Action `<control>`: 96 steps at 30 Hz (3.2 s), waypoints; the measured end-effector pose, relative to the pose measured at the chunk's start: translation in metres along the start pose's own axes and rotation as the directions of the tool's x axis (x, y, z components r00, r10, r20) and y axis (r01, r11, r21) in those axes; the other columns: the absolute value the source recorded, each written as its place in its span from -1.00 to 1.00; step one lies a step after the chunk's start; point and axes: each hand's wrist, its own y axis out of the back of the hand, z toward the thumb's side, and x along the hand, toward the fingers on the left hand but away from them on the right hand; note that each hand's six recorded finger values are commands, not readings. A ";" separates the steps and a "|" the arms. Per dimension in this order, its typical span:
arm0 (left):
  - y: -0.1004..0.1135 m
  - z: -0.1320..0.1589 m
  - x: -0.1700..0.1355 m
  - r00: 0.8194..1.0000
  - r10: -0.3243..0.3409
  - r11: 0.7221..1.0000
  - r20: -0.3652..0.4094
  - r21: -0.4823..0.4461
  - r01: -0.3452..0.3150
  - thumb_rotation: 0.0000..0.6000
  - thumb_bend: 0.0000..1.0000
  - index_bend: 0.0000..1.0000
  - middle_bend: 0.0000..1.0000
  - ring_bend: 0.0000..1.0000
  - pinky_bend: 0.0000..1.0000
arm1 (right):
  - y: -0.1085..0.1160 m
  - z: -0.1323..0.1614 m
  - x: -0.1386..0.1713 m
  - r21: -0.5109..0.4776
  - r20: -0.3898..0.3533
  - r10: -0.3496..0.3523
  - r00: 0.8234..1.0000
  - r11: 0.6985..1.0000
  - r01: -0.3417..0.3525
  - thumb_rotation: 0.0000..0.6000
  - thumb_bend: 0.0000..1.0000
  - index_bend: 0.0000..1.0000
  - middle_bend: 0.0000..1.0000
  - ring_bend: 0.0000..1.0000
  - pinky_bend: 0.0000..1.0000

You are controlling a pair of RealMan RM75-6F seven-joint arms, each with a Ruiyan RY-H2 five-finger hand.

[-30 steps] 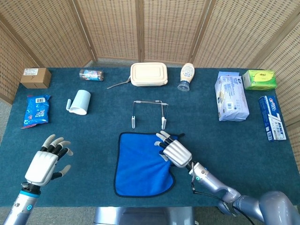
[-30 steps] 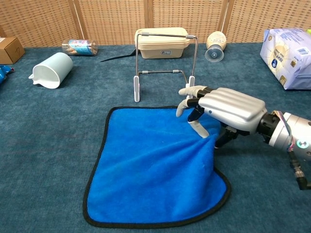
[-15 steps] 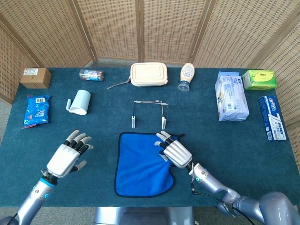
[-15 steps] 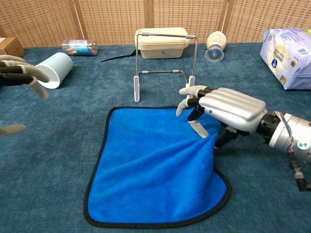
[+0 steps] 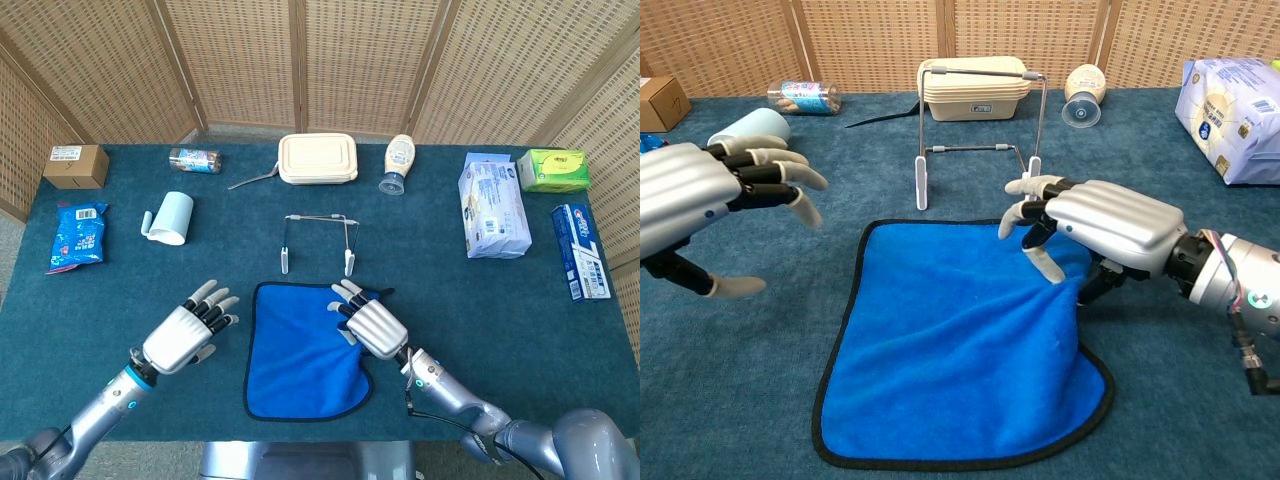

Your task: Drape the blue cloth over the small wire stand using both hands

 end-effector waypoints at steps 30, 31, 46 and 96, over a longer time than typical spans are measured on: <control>-0.049 0.037 0.026 0.994 -0.045 0.995 0.103 -0.086 0.054 1.00 -0.41 -0.74 -0.82 -0.86 -0.93 | -0.002 0.000 0.002 -0.021 0.015 0.010 1.000 1.000 -0.009 1.00 -0.28 0.46 -0.43 -1.00 -0.98; -0.049 0.038 0.027 0.993 -0.045 0.995 0.105 -0.086 0.054 1.00 -0.41 -0.74 -0.82 -0.86 -0.93 | -0.002 0.000 0.002 -0.021 0.015 0.010 1.000 1.000 -0.009 1.00 -0.28 0.46 -0.43 -1.00 -0.97; -0.055 0.048 0.043 0.993 -0.038 0.994 0.114 -0.102 0.049 1.00 -0.41 -0.73 -0.80 -0.85 -0.93 | -0.001 -0.001 0.002 -0.030 0.021 0.006 1.000 1.000 -0.005 1.00 -0.28 0.45 -0.43 -1.00 -0.96; -0.055 0.072 0.086 0.995 0.017 0.972 0.095 -0.233 0.006 1.00 -0.17 -0.10 -0.57 -0.71 -0.86 | 0.003 -0.016 0.009 -0.053 0.076 -0.012 0.997 0.998 0.016 1.00 -0.26 0.44 -0.42 -0.98 -0.90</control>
